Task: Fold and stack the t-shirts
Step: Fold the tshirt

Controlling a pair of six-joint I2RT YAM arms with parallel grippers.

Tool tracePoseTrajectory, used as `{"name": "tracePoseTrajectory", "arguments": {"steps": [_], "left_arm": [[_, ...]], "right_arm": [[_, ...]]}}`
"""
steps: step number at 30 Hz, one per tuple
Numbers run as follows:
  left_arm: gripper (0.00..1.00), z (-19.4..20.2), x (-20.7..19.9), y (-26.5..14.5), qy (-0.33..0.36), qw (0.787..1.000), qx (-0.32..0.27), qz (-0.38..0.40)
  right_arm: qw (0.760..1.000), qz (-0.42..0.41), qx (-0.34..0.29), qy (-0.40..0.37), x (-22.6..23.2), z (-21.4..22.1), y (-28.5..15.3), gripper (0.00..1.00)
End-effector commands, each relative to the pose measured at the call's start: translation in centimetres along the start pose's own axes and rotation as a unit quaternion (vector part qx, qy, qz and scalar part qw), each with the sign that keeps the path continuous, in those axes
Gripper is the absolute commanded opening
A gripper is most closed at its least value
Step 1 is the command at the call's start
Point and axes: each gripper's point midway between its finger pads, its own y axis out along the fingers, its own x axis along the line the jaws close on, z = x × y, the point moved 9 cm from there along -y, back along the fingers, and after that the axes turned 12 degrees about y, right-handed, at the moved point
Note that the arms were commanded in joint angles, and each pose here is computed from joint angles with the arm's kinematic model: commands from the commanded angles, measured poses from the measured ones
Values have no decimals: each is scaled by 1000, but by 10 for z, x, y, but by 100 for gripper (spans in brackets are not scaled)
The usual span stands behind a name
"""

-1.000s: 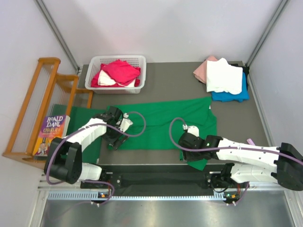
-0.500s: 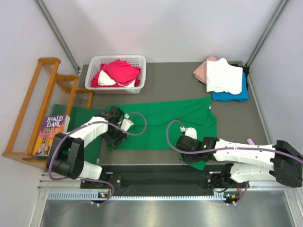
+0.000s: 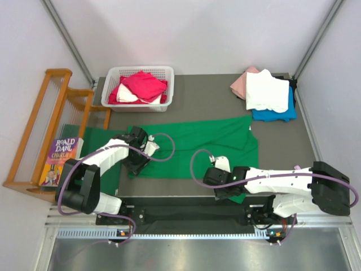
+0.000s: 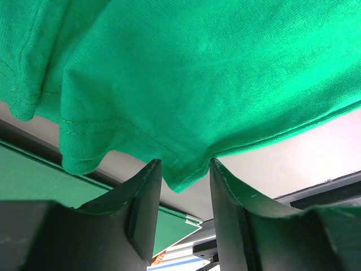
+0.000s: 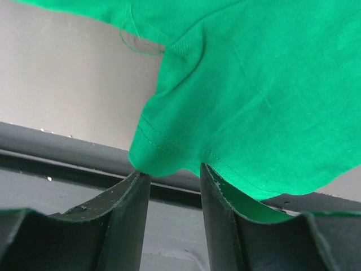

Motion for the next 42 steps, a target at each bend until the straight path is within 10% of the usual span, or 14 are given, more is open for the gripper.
{"name": "tracePoseTrajectory", "arguments": {"steps": [1,19,25,42], "left_arm": [[44,-2,2,-4,-5,1000,-19,-11],[42,1,4,-10,1,999,-18,-29],[41,2,4,-11,1,999,-16,-35],[42,5,2,-53,5,999,-30,-39]], "right_arm": [[998,-11,-59,9,14,-21,-16,40],[999,9,-42,6,11,-13,7,27],[999,7,-47,14,9,-16,-3,1],[995,-69,-27,71,-25,-6,-85,0]]}}
